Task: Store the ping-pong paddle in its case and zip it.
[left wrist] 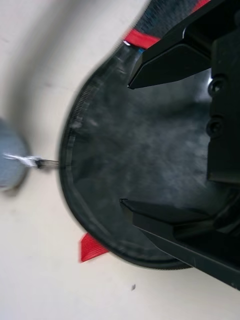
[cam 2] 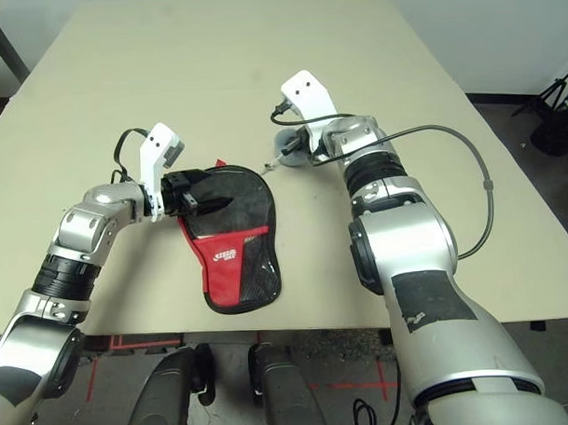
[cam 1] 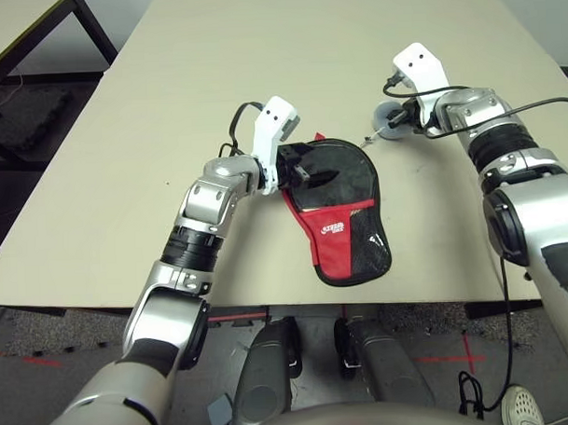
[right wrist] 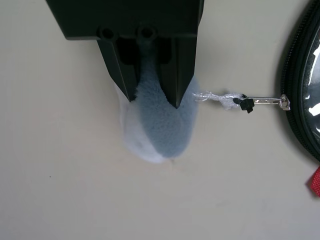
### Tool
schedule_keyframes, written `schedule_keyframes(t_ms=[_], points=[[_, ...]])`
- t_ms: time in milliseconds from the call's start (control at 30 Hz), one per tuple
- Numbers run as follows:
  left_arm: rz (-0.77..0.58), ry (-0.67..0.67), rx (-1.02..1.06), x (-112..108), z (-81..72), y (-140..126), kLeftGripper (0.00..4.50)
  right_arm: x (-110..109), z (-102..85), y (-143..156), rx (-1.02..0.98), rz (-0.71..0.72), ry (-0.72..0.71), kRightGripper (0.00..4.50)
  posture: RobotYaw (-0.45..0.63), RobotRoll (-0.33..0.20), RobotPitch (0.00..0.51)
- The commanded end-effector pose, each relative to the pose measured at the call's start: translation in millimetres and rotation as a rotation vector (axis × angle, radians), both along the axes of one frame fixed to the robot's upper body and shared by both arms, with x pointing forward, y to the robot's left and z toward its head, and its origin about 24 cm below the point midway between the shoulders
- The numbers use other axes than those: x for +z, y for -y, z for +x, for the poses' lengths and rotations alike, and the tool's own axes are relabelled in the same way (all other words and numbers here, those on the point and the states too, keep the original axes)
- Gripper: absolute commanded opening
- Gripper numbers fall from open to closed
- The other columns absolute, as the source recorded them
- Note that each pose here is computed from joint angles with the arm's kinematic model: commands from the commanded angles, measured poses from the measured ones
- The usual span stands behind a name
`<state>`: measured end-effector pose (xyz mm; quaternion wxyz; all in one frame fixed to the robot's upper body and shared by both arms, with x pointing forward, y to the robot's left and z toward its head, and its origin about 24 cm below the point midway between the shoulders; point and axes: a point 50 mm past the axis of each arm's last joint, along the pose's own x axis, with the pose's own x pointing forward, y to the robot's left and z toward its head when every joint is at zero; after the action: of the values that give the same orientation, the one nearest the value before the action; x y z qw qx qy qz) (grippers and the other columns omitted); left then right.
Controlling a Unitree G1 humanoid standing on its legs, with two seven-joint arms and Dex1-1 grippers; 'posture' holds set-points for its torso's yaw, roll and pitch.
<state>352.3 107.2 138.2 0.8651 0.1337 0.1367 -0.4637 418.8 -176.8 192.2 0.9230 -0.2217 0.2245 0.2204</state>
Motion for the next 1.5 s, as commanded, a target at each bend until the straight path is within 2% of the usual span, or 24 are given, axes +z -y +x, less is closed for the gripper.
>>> schedule_keyframes(t_ms=[33, 233, 433, 667, 867, 1067, 1500], points=[[0.078, -0.014, -0.015, -12, 4.9, 3, 4.50, -6, -1.5, 1, -0.001, 0.005, -0.024, 0.17, -0.08, 0.000, 0.144], [0.172, -0.053, -0.044, -29, 8.1, 8, 4.50, -4, -1.4, -2, 0.013, 0.002, -0.018, 0.17, -0.09, 0.000, 0.146], [0.215, -0.085, -0.069, -37, 6.5, 15, 4.50, 0, -4.0, -2, 0.050, -0.012, -0.036, 0.17, -0.10, 0.000, 0.153], [0.222, -0.106, -0.060, -40, 5.4, 17, 4.50, -3, -20.3, 9, 0.091, -0.063, -0.087, 0.17, -0.12, 0.000, 0.166], [0.216, -0.125, -0.066, -43, 2.7, 18, 4.50, -11, -57.8, 22, 0.133, -0.122, -0.135, 0.17, -0.14, 0.000, 0.178], [0.212, -0.131, -0.065, -44, 3.0, 20, 4.50, -8, -98.7, 28, 0.158, -0.149, -0.175, 0.17, -0.16, 0.000, 0.187], [0.212, -0.135, -0.061, -45, 6.3, 20, 4.50, -13, -185.3, 39, 0.212, -0.186, -0.373, 0.17, -0.20, 0.000, 0.192]])
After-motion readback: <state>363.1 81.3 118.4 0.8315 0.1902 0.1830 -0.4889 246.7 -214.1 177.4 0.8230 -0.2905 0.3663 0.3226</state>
